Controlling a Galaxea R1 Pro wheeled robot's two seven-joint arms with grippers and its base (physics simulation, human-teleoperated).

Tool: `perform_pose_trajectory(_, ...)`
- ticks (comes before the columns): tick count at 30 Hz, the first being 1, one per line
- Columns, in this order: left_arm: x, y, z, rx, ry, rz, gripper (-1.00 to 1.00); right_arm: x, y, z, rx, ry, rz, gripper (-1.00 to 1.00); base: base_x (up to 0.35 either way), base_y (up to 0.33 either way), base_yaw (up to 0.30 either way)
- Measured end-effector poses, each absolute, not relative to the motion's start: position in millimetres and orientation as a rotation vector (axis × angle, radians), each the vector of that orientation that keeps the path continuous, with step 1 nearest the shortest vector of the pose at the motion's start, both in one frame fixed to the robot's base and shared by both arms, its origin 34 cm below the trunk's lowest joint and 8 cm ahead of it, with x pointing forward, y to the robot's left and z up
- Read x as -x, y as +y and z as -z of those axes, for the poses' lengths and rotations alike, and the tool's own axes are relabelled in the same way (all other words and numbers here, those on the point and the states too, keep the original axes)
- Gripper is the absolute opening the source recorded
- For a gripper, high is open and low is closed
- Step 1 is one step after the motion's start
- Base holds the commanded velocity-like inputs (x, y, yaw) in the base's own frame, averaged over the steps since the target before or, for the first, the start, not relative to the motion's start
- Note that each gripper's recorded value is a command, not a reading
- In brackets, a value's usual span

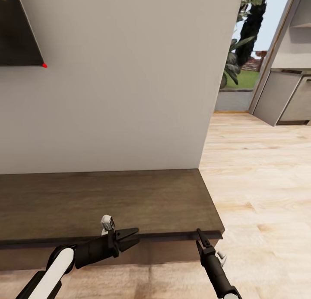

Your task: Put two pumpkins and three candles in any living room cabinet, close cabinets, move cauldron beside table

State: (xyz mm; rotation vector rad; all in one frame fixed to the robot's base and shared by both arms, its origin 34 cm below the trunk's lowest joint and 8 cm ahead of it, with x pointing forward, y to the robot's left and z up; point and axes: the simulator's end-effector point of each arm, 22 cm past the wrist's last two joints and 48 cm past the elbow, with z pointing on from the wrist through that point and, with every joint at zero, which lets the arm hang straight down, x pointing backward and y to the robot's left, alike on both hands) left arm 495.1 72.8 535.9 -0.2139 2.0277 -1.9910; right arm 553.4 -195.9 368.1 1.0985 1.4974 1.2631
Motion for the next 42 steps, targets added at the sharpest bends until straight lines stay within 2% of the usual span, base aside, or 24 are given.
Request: perform_pose_trajectory(42, -494.3, 71.5, -535.9, 0.212, 2.029, 1.994, 1.0, -555.1, -195.5, -368.4, -1.096, 1.5, -1.261, 1.0, -0.016, 0.0, 0.0)
